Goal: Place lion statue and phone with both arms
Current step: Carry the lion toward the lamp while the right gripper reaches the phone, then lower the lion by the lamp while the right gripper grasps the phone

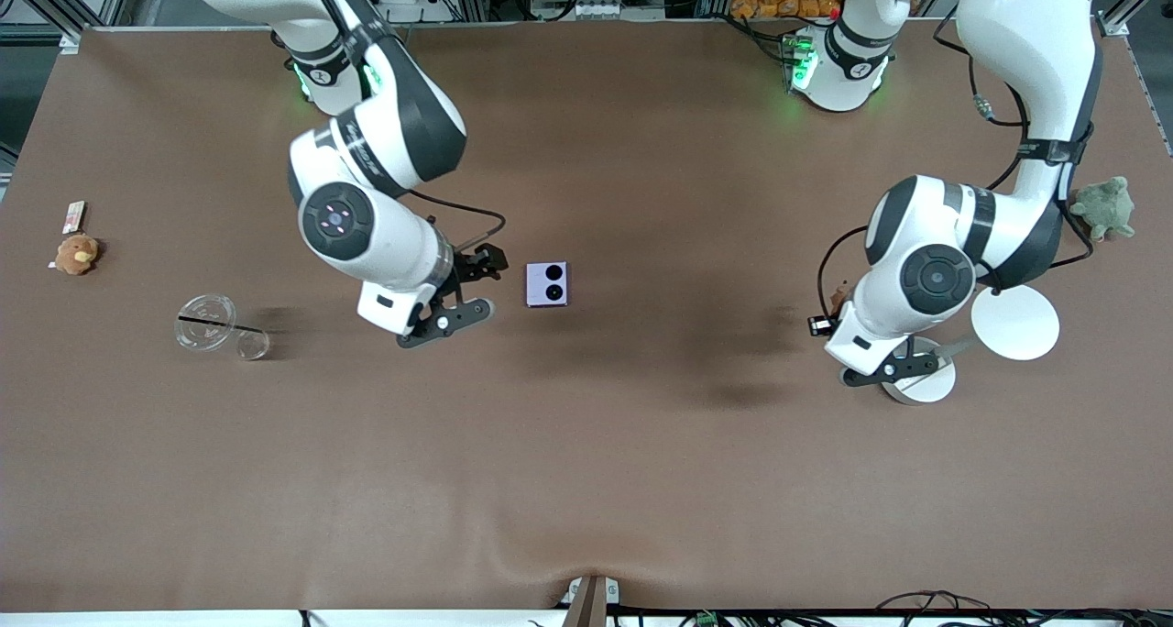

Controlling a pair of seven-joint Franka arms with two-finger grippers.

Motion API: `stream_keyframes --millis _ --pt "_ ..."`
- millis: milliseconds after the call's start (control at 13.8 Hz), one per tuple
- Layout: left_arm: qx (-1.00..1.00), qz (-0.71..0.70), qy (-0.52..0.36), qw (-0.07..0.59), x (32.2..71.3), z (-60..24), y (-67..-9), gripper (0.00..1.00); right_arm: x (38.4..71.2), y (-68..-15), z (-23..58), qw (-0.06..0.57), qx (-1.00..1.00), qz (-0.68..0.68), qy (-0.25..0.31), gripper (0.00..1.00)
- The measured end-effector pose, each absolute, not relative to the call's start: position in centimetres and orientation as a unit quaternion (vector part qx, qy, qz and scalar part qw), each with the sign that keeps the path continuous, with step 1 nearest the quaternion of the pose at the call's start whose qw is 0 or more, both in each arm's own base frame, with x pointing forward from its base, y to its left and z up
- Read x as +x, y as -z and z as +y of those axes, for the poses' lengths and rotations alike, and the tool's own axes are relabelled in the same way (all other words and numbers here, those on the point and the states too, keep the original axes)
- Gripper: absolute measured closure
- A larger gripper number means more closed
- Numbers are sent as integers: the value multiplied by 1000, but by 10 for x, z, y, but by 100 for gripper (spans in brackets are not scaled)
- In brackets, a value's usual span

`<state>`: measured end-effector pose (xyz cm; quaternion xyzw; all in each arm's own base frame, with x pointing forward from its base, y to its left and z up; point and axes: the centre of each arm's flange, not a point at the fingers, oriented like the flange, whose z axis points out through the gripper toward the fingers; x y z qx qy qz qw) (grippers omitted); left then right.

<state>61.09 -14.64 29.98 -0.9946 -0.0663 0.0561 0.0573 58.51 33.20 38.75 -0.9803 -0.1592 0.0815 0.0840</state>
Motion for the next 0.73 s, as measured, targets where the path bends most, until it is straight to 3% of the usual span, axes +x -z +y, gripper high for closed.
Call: stream_keyframes --millis 218,726 --pt "-997 -45 -49 47 608 -127 -282 64 591 -373 341 97 -986 -115 -69 0" --pt "-999 -20 -34 30 605 -105 -249 64 543 -314 419 60 -993 -40 -98 0"
